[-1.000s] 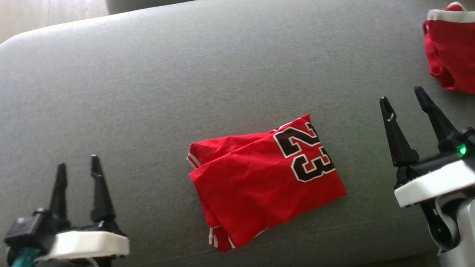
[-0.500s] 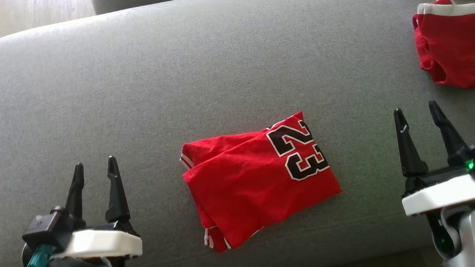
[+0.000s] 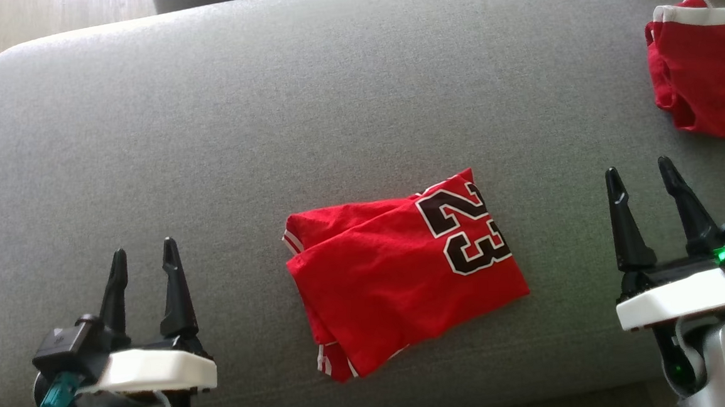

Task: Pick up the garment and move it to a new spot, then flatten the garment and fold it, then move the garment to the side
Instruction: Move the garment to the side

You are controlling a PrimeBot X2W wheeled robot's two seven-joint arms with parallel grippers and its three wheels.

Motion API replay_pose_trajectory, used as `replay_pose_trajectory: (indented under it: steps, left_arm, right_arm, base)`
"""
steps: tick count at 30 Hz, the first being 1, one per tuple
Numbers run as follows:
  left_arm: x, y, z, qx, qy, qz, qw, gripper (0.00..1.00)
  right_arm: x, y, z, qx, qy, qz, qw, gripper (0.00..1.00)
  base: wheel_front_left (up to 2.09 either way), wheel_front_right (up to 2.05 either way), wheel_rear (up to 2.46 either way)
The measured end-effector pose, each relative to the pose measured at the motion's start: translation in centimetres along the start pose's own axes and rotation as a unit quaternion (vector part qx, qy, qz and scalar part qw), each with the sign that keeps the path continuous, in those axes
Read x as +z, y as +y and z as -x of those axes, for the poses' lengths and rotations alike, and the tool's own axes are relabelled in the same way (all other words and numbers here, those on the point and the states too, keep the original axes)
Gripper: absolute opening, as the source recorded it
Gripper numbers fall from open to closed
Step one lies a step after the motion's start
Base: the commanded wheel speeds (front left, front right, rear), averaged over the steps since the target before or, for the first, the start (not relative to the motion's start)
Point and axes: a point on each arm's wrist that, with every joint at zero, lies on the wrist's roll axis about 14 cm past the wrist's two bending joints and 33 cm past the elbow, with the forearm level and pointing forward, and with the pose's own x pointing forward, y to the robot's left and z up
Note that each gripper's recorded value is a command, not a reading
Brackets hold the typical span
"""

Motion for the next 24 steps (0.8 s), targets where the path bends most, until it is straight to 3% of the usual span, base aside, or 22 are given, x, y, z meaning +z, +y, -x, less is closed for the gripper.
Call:
replay_pose_trajectory:
  steps: [10, 15, 24]
  left_arm:
    - [-0.2, 0.6, -0.2, 0.009, 0.003, 0.001, 1.0, 1.0]
    - [-0.8, 1.2, -0.1, 0.017, 0.012, 0.0, 1.0, 1.0]
    - [-1.2, 1.5, -0.4, 0.022, 0.018, 0.003, 1.0, 1.0]
  right_arm:
    - [-1.6, 2.3, -0.5, 0.029, 0.02, -0.023, 0.999, 1.0]
    - [-4.8, 6.3, 0.0, 0.084, 0.072, -0.043, 0.993, 1.0]
    - [-9.3, 9.3, 1.1, 0.122, 0.162, -0.055, 0.978, 1.0]
  base:
    - [0.0, 0.0, 0.0]
    - [0.0, 0.0, 0.0]
    - [0.0, 0.0, 0.0]
